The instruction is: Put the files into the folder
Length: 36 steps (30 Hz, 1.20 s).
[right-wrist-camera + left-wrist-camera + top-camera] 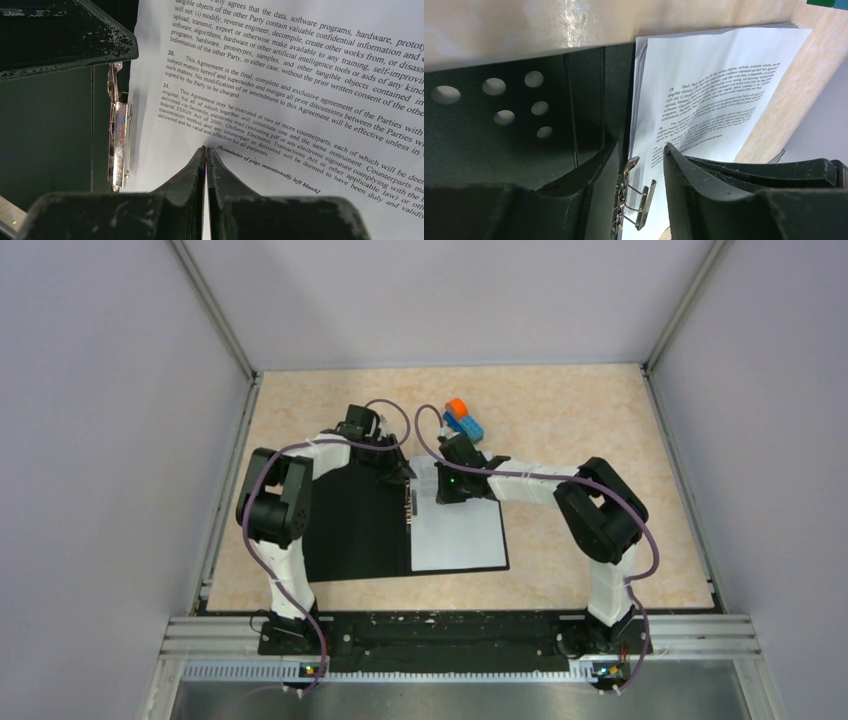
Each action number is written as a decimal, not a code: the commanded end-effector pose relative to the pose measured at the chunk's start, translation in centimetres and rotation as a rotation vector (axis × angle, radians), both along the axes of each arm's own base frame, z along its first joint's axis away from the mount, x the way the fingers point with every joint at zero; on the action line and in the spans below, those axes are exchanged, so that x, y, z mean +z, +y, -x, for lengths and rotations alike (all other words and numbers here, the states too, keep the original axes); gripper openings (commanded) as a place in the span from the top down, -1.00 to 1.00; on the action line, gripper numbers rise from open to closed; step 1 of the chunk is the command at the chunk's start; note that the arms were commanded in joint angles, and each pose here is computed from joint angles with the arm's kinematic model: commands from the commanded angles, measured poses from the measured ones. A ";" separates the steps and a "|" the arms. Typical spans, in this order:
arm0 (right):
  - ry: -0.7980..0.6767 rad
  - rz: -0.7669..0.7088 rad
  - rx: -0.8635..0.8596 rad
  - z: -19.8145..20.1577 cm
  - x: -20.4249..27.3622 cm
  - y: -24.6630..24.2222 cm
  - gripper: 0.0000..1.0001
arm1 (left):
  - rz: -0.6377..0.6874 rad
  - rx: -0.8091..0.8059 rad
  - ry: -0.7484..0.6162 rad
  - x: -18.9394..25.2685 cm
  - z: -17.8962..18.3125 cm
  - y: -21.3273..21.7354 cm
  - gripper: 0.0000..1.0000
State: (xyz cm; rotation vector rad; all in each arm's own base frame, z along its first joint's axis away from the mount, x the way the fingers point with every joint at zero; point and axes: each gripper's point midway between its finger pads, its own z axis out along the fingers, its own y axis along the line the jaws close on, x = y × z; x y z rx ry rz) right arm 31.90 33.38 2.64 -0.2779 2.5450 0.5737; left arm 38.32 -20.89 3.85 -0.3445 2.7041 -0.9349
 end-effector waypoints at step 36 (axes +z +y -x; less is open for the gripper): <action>0.011 0.021 -0.012 -0.3 -1.1 0.6 0.94 | 0.188 -0.133 -0.113 4.9 4.7 -2.2 0.10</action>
